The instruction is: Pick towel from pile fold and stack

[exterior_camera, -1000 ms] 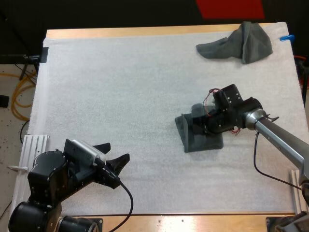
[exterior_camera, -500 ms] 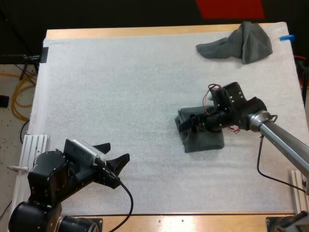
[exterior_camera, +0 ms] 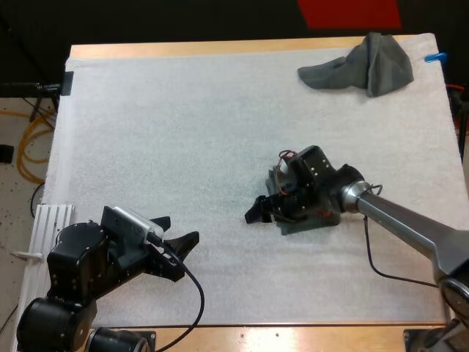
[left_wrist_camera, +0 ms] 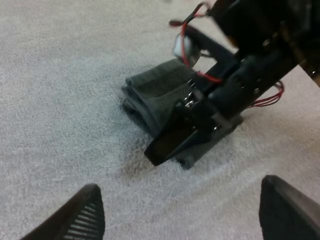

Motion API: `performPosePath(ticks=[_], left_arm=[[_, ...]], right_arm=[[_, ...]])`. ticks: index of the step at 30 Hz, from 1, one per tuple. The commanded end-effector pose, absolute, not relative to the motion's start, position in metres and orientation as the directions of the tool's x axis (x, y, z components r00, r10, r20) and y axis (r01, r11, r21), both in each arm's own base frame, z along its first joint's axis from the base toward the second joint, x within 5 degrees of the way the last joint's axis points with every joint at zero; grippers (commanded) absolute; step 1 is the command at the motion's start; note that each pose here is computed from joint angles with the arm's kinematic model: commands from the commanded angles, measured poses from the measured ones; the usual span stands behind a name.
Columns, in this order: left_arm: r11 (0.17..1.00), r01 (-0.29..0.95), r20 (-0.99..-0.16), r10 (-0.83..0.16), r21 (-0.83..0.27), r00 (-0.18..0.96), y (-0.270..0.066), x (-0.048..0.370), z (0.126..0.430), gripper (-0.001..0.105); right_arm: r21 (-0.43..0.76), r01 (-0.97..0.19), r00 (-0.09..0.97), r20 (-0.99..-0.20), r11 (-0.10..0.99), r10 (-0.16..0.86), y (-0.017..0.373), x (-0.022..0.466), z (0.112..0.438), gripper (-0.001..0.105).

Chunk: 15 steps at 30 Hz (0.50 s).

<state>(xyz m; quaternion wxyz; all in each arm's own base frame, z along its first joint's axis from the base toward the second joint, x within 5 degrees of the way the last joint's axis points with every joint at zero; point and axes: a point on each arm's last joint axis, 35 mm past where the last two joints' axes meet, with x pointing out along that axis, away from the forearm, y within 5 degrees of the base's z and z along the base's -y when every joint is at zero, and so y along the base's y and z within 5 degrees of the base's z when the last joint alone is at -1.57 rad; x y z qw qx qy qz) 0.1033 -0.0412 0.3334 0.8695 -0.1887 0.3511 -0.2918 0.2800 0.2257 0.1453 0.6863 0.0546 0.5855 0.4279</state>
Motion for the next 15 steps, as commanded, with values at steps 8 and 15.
performPosePath(ticks=[8, 15], left_arm=[[0.750, 0.376, -0.493, -0.649, -0.545, 0.580, -0.041, 0.103, 0.334, 0.063], [0.751, 0.380, -0.493, -0.649, -0.541, 0.580, -0.041, 0.103, 0.334, 0.063]], right_arm=[[0.620, -0.592, -0.086, -0.684, 0.515, 0.725, 0.226, 0.276, 0.168, 0.080], [0.507, -0.741, 0.050, -0.612, 0.440, 0.789, 0.212, 0.258, 0.249, 0.080]])
